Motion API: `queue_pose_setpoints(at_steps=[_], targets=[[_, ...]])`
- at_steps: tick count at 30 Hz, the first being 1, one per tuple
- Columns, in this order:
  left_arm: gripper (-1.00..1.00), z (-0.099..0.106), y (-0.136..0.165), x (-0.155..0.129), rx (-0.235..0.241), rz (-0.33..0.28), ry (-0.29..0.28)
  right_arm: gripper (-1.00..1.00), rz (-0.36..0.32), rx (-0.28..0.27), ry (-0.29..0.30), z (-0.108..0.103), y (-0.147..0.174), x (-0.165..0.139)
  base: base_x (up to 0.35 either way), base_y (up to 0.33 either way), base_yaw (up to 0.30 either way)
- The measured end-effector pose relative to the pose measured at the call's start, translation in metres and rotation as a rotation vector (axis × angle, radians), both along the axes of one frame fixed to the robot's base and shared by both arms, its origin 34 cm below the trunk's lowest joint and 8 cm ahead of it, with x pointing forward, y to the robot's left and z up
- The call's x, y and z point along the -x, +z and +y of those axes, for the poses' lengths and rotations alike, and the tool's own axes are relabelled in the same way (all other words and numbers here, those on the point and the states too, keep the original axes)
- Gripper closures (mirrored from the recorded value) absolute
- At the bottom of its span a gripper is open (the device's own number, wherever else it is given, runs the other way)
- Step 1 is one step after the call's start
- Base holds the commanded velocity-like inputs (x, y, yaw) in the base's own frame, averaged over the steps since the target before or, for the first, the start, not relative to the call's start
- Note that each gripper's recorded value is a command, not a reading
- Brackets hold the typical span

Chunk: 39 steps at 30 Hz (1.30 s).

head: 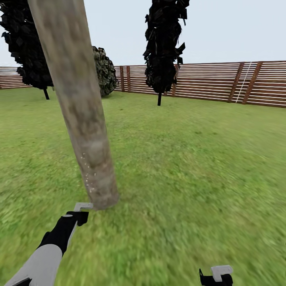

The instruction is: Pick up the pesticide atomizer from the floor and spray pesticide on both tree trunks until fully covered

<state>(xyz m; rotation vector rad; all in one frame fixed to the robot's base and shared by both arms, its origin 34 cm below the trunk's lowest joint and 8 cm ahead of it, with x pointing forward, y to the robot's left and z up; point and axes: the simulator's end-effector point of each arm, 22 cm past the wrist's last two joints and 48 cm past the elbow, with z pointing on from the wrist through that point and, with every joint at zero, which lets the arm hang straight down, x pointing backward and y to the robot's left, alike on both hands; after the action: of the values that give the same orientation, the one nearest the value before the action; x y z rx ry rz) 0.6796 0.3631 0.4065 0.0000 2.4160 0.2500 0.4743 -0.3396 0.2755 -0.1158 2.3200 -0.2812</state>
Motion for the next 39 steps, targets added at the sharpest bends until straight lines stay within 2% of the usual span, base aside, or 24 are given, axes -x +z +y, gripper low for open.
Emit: queue_pose_setpoints(at_steps=[5, 27, 33, 39], targets=[[1.00, 0.0045, 0.0016, -0.0001, -0.018, -0.004, 0.017, -1.00, 0.000, 0.000, -0.001, 0.0001, 0.0000, 0.0000, 0.021, -0.268, 0.094], [1.00, 0.0034, 0.0015, -0.0002, -0.014, -0.005, 0.021, -1.00, 0.000, 0.000, -0.001, 0.0001, 0.0000, 0.0000, 0.000, -0.273, 0.275], [1.00, 0.0044, 0.0020, -0.0004, -0.014, -0.006, 0.024, -1.00, -0.001, 0.003, -0.003, -0.0020, 0.0003, 0.0001, 0.023, -0.273, 0.015], [1.00, 0.0013, 0.0001, 0.0003, 0.009, -0.007, 0.034, -1.00, -0.001, 0.005, -0.004, -0.0030, 0.0006, -0.0002, 0.155, -0.257, 0.000]])
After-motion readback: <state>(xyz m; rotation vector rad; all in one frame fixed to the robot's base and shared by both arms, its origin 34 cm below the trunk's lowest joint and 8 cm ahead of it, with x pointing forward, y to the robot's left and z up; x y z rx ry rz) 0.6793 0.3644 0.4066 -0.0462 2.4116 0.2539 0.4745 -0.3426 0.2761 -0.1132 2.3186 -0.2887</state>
